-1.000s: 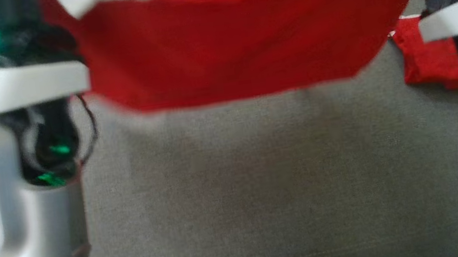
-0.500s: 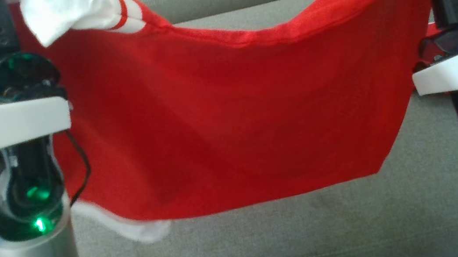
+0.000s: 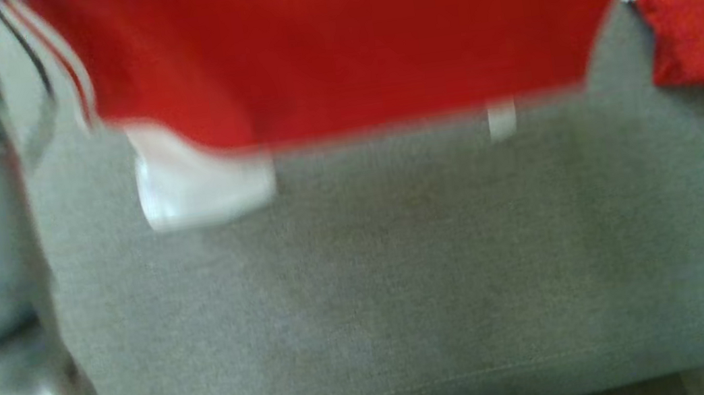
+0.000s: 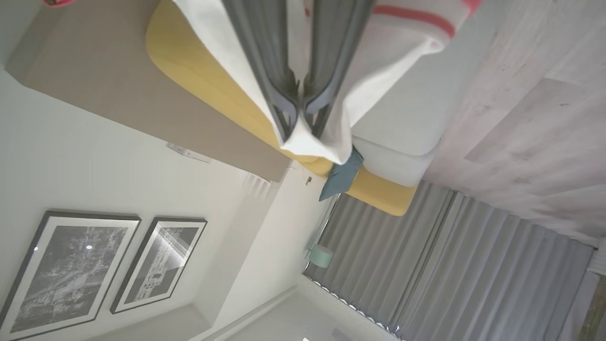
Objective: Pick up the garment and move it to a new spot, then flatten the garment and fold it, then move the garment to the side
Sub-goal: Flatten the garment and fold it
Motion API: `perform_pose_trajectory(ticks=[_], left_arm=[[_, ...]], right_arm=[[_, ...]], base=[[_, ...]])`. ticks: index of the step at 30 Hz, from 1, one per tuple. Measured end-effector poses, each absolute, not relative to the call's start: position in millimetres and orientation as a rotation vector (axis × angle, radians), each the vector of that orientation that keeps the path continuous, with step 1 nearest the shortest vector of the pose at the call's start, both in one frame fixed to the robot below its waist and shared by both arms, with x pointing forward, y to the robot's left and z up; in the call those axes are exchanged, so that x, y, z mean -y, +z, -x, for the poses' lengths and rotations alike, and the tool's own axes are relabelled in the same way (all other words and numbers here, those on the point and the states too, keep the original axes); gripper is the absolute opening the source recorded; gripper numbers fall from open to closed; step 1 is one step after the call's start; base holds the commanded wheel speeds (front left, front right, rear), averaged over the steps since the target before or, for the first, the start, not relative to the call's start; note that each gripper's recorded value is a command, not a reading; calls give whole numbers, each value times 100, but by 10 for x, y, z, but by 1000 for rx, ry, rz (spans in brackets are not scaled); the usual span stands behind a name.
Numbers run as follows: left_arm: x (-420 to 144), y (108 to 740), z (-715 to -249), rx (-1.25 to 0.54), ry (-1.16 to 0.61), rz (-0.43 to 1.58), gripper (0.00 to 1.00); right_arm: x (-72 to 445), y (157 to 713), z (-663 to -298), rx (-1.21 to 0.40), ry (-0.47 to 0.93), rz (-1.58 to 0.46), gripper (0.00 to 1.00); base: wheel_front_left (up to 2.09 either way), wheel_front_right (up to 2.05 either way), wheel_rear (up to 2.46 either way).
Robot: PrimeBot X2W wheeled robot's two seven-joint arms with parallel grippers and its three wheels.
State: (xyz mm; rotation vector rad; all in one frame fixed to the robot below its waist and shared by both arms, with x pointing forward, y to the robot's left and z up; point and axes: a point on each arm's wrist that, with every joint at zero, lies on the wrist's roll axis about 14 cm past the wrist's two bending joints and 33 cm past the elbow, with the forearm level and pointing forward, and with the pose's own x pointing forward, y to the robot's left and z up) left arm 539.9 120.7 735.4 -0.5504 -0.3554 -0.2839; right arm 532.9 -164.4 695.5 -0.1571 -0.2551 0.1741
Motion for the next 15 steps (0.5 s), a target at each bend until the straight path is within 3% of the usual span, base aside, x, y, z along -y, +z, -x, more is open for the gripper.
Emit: perform_pose_trajectory(ticks=[7,11,15], left_arm=[[-1420,7634,-6248,486,-184,508,0],[-1607,7739,-6459,576,-126,522,0],[-1678,7513,-6558,557,-110,508,0]], right_arm=[[1718,7359,-6253,388,135,277,0],[1733,7571,-6493,528,112,246,0],[1577,7276,-6666,508,142,204,0]], base=[[0,0,0],[0,0,0],[0,0,0]])
